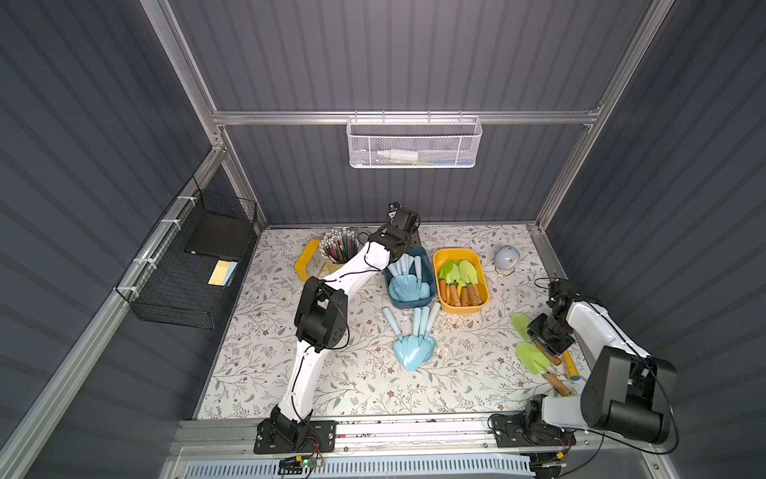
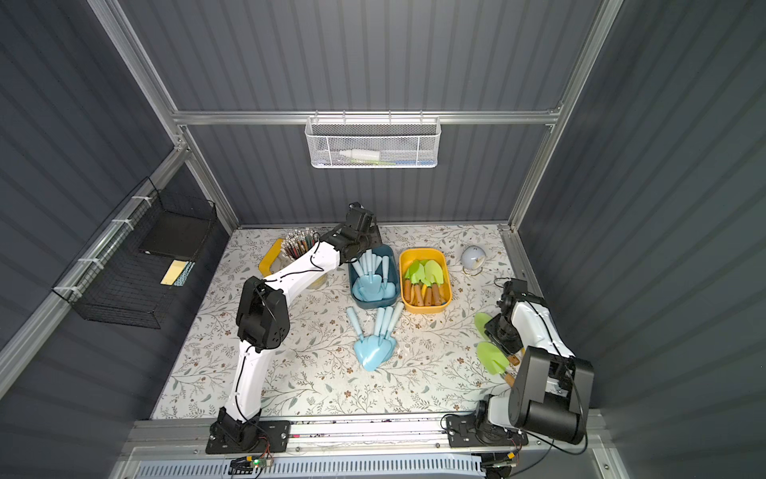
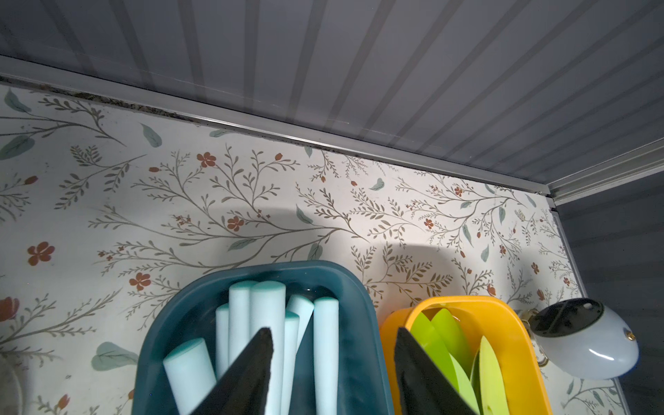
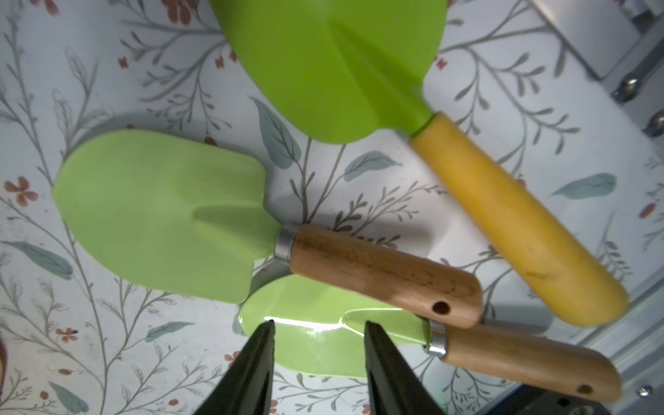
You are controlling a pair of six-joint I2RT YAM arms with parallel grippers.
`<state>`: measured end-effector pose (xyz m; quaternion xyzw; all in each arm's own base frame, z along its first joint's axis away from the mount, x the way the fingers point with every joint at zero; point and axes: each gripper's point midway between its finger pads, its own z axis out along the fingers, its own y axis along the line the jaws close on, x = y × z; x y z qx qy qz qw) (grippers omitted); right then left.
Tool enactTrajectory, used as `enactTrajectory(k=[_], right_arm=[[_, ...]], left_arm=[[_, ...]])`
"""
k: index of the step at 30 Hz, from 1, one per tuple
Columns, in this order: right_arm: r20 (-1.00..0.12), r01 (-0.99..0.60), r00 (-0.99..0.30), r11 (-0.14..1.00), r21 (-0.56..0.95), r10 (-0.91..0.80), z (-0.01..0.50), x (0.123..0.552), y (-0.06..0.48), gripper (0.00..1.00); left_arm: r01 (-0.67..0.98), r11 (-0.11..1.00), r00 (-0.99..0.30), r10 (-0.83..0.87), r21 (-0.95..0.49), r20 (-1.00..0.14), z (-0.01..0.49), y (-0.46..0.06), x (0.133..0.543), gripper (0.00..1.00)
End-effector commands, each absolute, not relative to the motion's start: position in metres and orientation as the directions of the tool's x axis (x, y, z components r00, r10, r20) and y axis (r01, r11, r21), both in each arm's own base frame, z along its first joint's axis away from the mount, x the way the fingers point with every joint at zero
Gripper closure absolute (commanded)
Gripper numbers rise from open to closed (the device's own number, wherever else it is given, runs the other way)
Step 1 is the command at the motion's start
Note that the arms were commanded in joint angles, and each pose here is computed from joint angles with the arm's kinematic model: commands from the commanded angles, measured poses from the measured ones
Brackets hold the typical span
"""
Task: Sort the small shovels by color and place them into the storage box
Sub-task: Pick up the shovel from the center of the board.
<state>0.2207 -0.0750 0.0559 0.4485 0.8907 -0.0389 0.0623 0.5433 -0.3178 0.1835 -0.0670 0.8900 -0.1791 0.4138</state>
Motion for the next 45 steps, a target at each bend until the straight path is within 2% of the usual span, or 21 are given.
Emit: enactTrajectory(k=[1, 8, 12, 18, 24, 38, 45], right_arm=[[-0.256, 0.831, -0.546, 0.555, -0.042, 0.798, 0.073, 0.232, -0.101, 0.55], [-0.229, 0.856, -0.513, 0.511, -0.076, 0.827, 0.046, 0.221, -0.111, 0.56], [-0.176, 0.854, -0.518, 0.518, -0.052, 0.837, 0.030, 0.218, -0.100, 0.57], [-0.081, 0.839, -0.530, 0.536, 0.090, 0.844, 0.024, 0.227, -0.073, 0.58], [0.029, 0.829, -0.524, 0.502, 0.247, 0.851, 0.020, 0.239, -0.038, 0.60], [-0.023, 0.778, -0.576, 0.556, 0.293, 0.817, 0.050, 0.252, -0.018, 0.60], [0.007, 0.759, -0.616, 0.591, 0.275, 0.788, 0.042, 0.260, 0.006, 0.60]], left_arm=[[0.061, 0.929, -0.651, -0.240, -0.365, -0.720, 0.185, -0.323, 0.542, 0.43], [0.065, 0.927, -0.653, -0.240, -0.369, -0.718, 0.186, -0.322, 0.540, 0.43], [0.067, 0.926, -0.658, -0.240, -0.372, -0.714, 0.184, -0.323, 0.538, 0.43], [0.067, 0.927, -0.662, -0.236, -0.370, -0.712, 0.181, -0.323, 0.538, 0.43], [0.071, 0.926, -0.670, -0.232, -0.372, -0.706, 0.176, -0.325, 0.538, 0.44], [0.076, 0.923, -0.676, -0.230, -0.378, -0.700, 0.174, -0.328, 0.537, 0.44], [0.069, 0.924, -0.671, -0.237, -0.377, -0.702, 0.177, -0.325, 0.536, 0.44]])
